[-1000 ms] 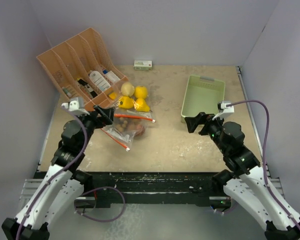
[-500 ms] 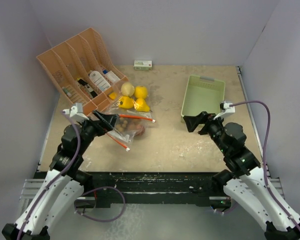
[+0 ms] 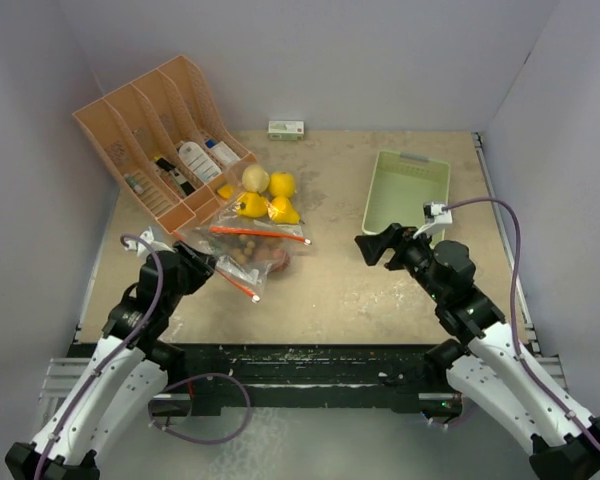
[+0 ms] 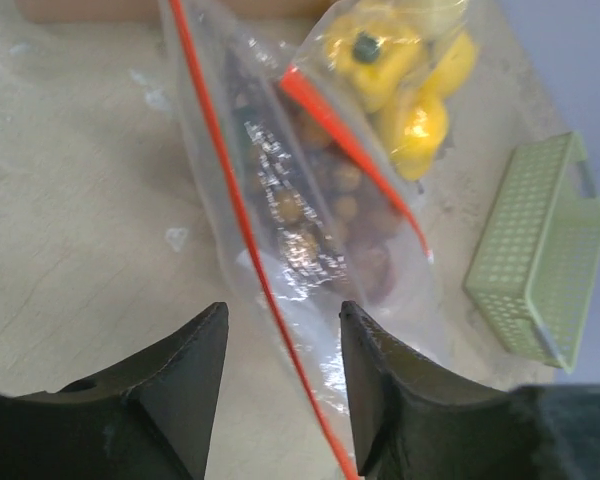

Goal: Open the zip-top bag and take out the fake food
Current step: Pick up the zipper food storage bag at the center of the board.

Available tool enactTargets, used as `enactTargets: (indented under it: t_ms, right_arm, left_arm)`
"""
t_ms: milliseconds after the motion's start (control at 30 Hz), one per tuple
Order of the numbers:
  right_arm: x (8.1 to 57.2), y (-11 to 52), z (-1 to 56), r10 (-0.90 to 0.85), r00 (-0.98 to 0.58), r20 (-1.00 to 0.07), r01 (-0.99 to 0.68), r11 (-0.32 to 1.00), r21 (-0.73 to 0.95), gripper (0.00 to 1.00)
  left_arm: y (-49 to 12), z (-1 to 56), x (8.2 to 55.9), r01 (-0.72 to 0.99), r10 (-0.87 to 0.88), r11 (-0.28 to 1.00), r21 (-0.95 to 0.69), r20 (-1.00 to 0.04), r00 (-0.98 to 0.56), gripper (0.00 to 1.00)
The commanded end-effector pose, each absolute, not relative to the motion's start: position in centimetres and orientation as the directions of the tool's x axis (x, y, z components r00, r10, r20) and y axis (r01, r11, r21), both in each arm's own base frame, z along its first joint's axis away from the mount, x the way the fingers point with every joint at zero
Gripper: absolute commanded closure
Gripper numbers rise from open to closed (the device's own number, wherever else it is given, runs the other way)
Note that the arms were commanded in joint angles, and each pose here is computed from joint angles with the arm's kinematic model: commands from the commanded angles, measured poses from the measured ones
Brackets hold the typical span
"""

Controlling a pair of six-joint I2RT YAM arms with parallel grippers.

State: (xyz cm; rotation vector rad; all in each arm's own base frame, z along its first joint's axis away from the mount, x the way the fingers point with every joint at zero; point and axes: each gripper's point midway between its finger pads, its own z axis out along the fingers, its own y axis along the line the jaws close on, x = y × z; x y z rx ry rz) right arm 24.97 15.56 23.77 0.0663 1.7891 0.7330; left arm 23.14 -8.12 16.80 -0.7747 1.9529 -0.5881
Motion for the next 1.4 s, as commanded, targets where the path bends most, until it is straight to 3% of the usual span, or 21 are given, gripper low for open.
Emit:
enactTargets:
  t_ms: [0,233,600,800,967,1067,1267,1300,1367]
  right_arm:
    - [24.8,16.1,25.2,0.422,-0.326,-0.846,-0.355,0.775,0.523,0.10]
    - [24.3,16.5,24.7,0.425,-0.348,-0.835,-0.371,0.756,0.539,0.10]
    - [25.3,22.3,23.3,0.485,-0.455,-0.747,-0.434,0.612,0.661,0.16]
    - [25.4,31.6,20.7,0.379,-0.551,-0.744,-0.488,0.577,0.655,0.12]
    - [24.6,38.1,20.2,0.319,-0.585,-0.746,-0.549,0.521,0.653,0.15]
    - [24.1,40.5,21.0,0.313,-0.586,-0.748,-0.584,0.478,0.657,0.32]
    - [23.5,41.2,23.1,0.361,-0.571,-0.737,-0.613,0.409,0.676,0.78]
    - [23.4,41.0,23.2,0.366,-0.571,-0.735,-0.613,0.406,0.678,0.84]
    - [23.4,40.6,23.6,0.378,-0.566,-0.732,-0.607,0.409,0.681,0.94]
  left_arm:
    - [-9.0,16.1,24.1,-0.286,-0.751,0.651,-0.703,-0.544,-0.373,0.56]
    - [-11.5,16.8,25.9,-0.170,-0.746,0.630,-0.758,-0.528,-0.407,1.00]
    - [-14.3,21.5,26.4,-0.009,-0.743,0.571,-0.821,-0.513,-0.430,1.00]
    - [-14.5,23.0,25.7,0.046,-0.732,0.572,-0.819,-0.535,-0.422,1.00]
    - [-14.4,23.7,25.6,0.052,-0.700,0.614,-0.788,-0.573,-0.426,0.99]
    - [-14.2,23.8,25.4,0.057,-0.699,0.618,-0.784,-0.581,-0.417,0.96]
    - [-13.8,23.4,25.1,0.046,-0.693,0.632,-0.773,-0.591,-0.412,0.90]
    - [-13.8,23.4,25.0,0.047,-0.693,0.632,-0.773,-0.592,-0.412,0.87]
    - [-13.6,23.4,24.9,0.044,-0.693,0.634,-0.772,-0.593,-0.410,0.71]
